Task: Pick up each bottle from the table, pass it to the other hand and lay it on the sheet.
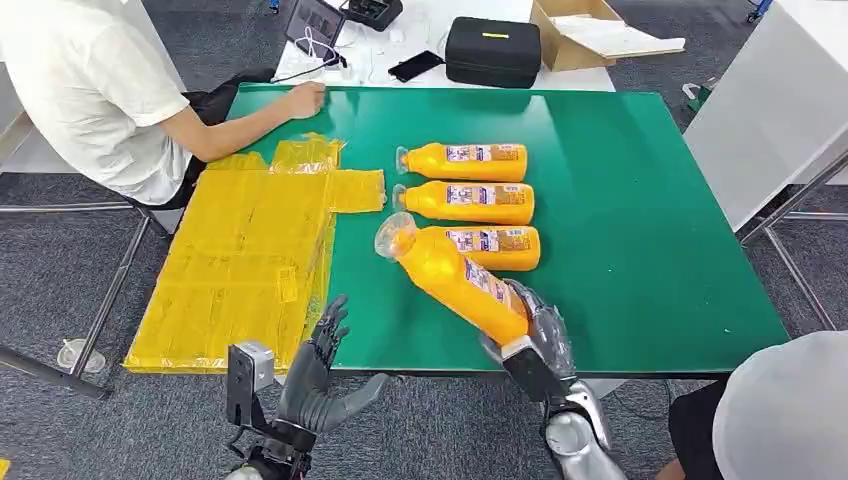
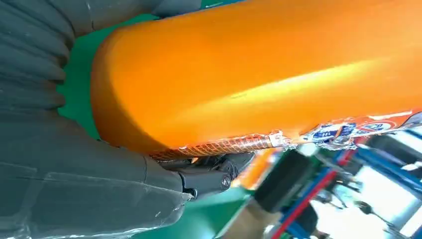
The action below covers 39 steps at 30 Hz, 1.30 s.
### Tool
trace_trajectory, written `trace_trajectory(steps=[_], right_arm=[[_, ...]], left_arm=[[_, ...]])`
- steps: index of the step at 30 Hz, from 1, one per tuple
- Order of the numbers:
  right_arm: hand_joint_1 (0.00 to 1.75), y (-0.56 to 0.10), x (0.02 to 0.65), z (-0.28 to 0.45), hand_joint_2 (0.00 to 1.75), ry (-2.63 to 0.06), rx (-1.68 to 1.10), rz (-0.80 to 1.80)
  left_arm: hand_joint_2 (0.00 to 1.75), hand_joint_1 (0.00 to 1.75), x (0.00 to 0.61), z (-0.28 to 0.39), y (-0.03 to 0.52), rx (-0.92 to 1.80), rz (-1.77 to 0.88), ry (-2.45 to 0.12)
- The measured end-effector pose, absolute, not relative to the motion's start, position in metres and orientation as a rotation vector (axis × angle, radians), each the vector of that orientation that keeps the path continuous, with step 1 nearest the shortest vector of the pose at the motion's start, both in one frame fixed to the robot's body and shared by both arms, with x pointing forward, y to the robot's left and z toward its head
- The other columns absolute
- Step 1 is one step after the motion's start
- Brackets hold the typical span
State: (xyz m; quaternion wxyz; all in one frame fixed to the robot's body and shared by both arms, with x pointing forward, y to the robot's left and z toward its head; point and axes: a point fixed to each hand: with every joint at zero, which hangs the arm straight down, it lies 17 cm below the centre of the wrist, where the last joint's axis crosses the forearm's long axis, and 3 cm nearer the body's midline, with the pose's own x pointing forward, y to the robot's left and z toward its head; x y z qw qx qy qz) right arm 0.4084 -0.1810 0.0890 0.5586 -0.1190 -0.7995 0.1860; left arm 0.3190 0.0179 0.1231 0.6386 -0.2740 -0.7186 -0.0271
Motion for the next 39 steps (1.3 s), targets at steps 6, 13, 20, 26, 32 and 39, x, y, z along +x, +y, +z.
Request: trace_trajectory(steps=[6, 13, 20, 26, 32, 39], right_arm=[[1.64, -0.135, 0.395, 0.125, 1.75, -2.002, -0.193, 0.490], [1.68, -0.112, 0.384, 0.142, 1.75, -2.054, -0.143, 0.515], [1.75, -0.090, 0.375, 0.144, 1.75, -2.057, -0.050, 0.548], [1.75, -0.059, 0.366, 0.144, 1.75, -2.055, 0.030, 0.621], [1.75, -0.050, 0.371, 0.137, 1.75, -2.033, 0.059, 0.613], [1.75, -0.050, 0.377, 0.124, 1.75, -2.005, 0.052, 0.613]], left_arm=[[1.75, 0.00, 0.320, 0.114, 0.010, -0.640, -0.090, -1.593], [1.75, 0.00, 0.320, 0.112, 0.006, -0.645, -0.105, -1.588], [1.75, 0.00, 0.322, 0.119, 0.003, -0.659, -0.103, -1.602], [1.75, 0.00, 0.325, 0.146, -0.004, -0.764, -0.056, -1.626], [1.75, 0.00, 0.331, 0.183, -0.003, -0.861, 0.014, -1.671], [1.75, 0.00, 0.329, 0.203, -0.002, -0.979, 0.081, -1.642]])
